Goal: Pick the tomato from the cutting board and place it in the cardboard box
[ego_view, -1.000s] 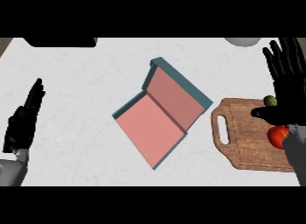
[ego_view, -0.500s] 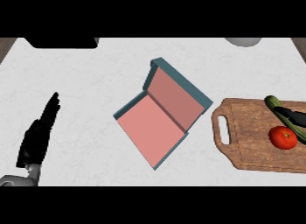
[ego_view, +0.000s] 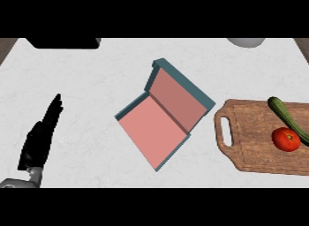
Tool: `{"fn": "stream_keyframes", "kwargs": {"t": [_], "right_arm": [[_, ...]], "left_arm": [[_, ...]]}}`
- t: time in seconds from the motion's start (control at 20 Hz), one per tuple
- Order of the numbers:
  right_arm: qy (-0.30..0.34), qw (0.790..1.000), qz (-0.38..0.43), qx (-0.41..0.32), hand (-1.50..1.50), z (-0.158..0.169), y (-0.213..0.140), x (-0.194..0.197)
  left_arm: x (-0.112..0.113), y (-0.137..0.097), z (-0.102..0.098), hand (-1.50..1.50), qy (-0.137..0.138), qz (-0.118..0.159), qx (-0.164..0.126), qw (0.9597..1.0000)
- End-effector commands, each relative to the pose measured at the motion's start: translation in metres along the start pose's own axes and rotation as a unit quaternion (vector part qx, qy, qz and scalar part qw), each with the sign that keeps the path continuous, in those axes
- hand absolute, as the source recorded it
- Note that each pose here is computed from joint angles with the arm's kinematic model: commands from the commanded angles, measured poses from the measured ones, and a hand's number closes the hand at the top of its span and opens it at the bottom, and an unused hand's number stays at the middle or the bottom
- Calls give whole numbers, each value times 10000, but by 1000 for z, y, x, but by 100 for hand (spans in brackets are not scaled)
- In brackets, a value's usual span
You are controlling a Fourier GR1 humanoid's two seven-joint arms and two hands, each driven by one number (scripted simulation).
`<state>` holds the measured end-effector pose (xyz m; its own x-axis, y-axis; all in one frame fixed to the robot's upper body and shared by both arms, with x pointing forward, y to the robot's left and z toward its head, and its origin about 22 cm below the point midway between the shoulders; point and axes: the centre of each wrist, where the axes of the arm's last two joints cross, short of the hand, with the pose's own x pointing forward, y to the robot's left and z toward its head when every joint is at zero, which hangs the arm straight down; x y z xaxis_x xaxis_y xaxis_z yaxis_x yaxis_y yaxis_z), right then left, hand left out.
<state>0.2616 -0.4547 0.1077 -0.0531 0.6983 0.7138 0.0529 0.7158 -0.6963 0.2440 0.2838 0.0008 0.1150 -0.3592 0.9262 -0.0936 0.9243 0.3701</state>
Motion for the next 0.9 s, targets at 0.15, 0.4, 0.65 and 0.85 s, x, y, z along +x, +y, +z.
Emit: {"fn": "stream_keyframes", "kwargs": {"t": [0.15, 0.4, 0.65, 0.85], "right_arm": [[913, 9665, 1495, 1876, -150, -1, -19, 24], [1064, 9469, 1596, 2581, -150, -2, 16, 45], [1378, 9435, 1751, 2454, -150, -11, 30, 59], [1514, 9426, 1781, 2384, -150, 1, 36, 52]], "left_arm": [[0, 6, -2, 0, 22, 9, 30, 10000], [7, 10, 4, 0, 22, -42, -17, 10000], [26, 6, -10, 0, -8, -37, 18, 10000], [6, 7, 13, 0, 12, -4, 20, 10000]]}}
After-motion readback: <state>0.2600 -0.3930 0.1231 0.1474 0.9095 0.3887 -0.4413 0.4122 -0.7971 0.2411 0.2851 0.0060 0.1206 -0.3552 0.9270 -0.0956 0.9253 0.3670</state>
